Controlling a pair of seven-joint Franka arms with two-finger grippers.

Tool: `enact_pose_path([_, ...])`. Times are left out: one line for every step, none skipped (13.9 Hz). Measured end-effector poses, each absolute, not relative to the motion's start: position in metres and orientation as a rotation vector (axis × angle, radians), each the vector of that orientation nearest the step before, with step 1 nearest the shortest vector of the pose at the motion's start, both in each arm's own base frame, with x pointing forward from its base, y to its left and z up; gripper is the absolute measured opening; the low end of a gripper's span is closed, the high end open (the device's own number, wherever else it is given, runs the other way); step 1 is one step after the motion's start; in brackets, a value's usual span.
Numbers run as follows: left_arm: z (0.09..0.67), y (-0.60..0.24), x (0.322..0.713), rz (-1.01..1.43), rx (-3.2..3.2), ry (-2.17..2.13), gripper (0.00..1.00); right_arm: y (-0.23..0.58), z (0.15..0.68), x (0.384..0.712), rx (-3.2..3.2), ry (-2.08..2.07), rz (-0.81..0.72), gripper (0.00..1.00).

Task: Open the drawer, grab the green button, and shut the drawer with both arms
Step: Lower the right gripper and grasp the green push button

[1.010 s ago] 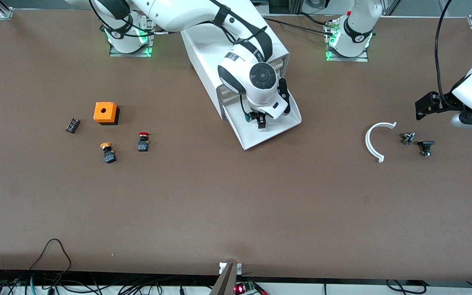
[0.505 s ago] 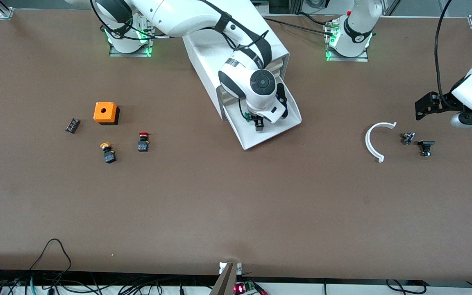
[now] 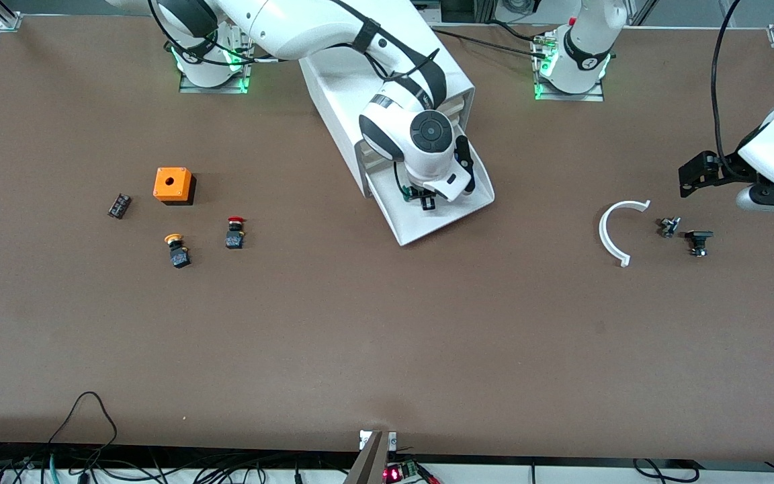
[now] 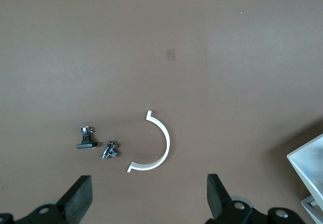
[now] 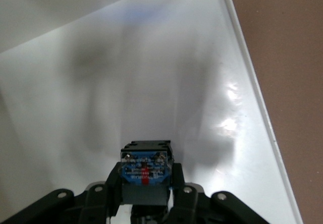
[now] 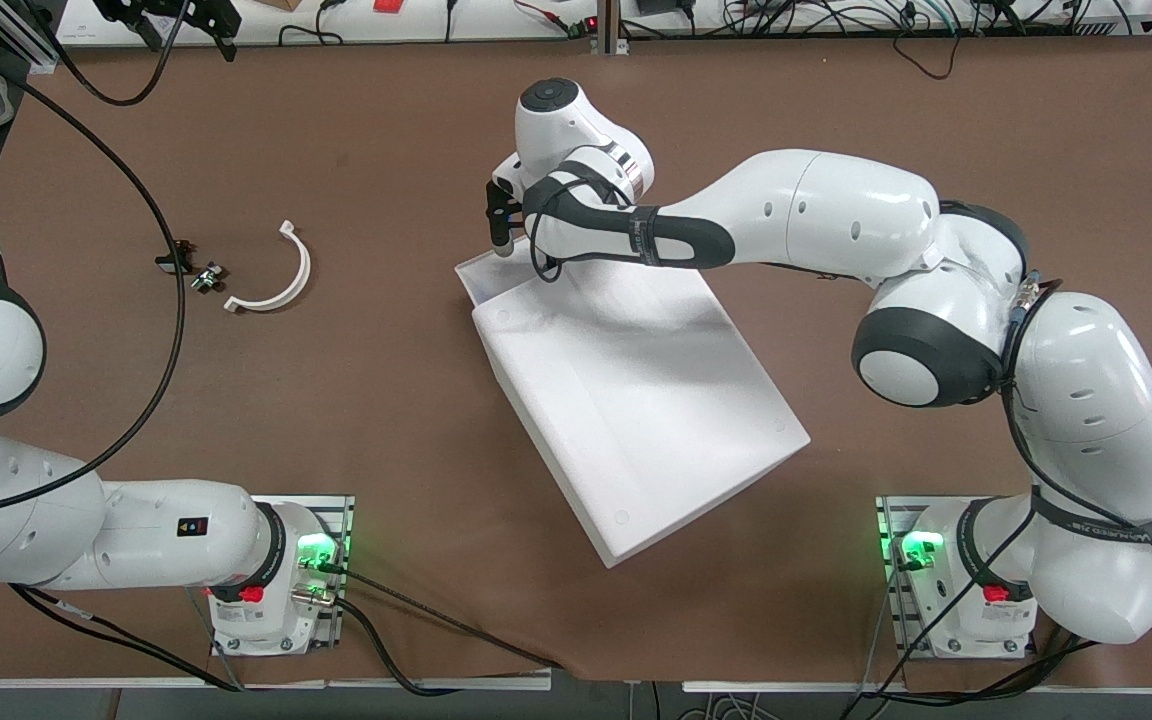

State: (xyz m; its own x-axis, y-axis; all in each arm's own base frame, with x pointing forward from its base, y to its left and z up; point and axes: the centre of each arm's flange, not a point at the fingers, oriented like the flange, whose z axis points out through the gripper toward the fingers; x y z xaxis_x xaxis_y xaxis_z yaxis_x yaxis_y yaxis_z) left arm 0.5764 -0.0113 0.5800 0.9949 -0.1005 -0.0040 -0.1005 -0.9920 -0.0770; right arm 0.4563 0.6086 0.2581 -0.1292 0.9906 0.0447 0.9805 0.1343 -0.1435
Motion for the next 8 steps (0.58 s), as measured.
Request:
enact_pose_path([0.579, -0.012, 0.577, 0.004, -3.061, 0.156, 1.0, 0.609, 0.258, 0.456, -1.981, -2.27, 0.118, 0.41])
enact_pose_path([0.577, -0.013, 0.577, 0.007, -3.061, 0.16, 1.0, 0.609, 0.258, 0.456, -1.975, -2.276, 0.117, 0.41])
enact_pose_path([0.577, -0.015, 0.578, 0.009, -3.061, 0.162, 1.0, 0.609, 0.258, 0.456, -1.964, -2.292, 0.116, 0.41])
enact_pose_path([0.576, -0.016, 0.578, 0.011, -3.062, 0.157, 1.0, 0.61, 0.259, 0.455, -1.946, -2.319, 0.112, 0.41])
enact_pose_path([0.575, -0.017, 0.578, 0.012, -3.062, 0.149, 1.0, 0.613, 0.26, 0.452, -1.928, -2.346, 0.106, 0.41])
enact_pose_path([0.575, -0.018, 0.578, 0.013, -3.063, 0.137, 1.0, 0.616, 0.263, 0.45, -1.923, -2.36, 0.096, 0.41])
enact_pose_path([0.574, -0.018, 0.579, 0.014, -3.064, 0.121, 1.0, 0.619, 0.269, 0.45, -1.922, -2.367, 0.078, 0.41])
enact_pose_path([0.573, -0.018, 0.579, 0.015, -3.064, 0.109, 1.0, 0.62, 0.28, 0.452, -1.93, -2.36, 0.054, 0.41])
